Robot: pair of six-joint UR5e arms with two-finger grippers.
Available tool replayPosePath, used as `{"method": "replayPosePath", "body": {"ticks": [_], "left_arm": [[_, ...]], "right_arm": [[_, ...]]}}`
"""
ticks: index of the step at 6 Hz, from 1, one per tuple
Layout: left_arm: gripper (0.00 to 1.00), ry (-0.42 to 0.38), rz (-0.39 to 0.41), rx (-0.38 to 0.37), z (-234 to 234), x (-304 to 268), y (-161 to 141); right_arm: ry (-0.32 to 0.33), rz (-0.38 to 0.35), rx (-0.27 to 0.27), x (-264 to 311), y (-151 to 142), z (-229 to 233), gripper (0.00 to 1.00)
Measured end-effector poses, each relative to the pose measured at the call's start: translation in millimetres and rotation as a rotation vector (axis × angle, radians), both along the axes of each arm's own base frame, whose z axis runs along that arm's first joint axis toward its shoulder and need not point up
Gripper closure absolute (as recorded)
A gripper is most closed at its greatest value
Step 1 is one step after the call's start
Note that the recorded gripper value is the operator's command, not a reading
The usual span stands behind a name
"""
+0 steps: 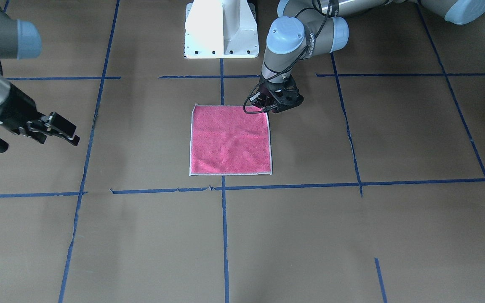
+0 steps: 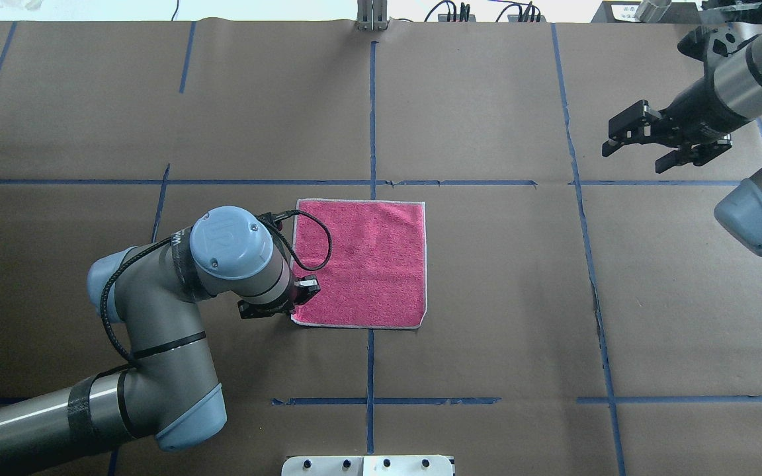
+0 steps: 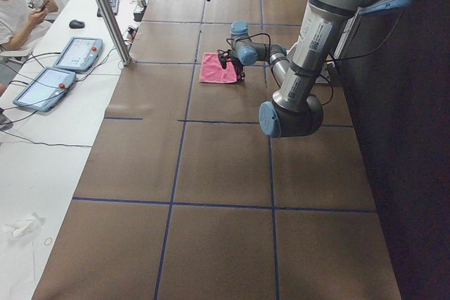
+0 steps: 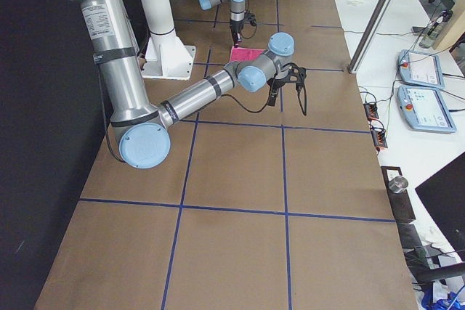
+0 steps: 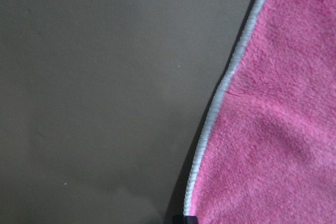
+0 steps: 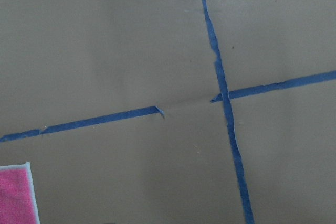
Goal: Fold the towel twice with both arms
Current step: 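Lower the right gripper onto the towel's opposite edge and grasp both near corners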
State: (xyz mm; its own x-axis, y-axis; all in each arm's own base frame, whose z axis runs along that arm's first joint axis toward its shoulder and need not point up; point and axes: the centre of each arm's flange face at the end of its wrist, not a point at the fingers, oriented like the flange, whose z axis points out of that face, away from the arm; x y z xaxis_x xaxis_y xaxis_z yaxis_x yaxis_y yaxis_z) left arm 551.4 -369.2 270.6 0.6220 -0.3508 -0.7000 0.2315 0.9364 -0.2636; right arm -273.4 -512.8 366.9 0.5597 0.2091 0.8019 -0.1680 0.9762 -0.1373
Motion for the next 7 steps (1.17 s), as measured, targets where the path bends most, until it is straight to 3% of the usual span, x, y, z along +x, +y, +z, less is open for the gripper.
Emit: {"method": "replayPosePath", "body": {"ticks": [2, 4, 5, 7], "left_arm": [[1.0, 0.0, -0.01, 0.0, 0.0, -3.8, -5.2], [1.0, -0.001, -0.017, -0.001, 1.0, -5.9, -9.3], [1.0, 0.0, -0.018, -0.001, 0.0, -5.8, -9.5], [1.0, 0.007, -0.019, 0.0, -4.5, -5.0, -9.0]], "right_arm": [[0.028, 0.044, -0.047, -101.3, 45.7, -35.4, 0.0], [0.015, 0.086, -0.098, -194.6, 119.1, -78.2, 0.0], [0.021, 0.12, -0.122, -228.4, 151.6, -90.7, 0.0], [0.036, 0.152, -0.161, -262.7, 186.3, -102.2, 0.05]]}}
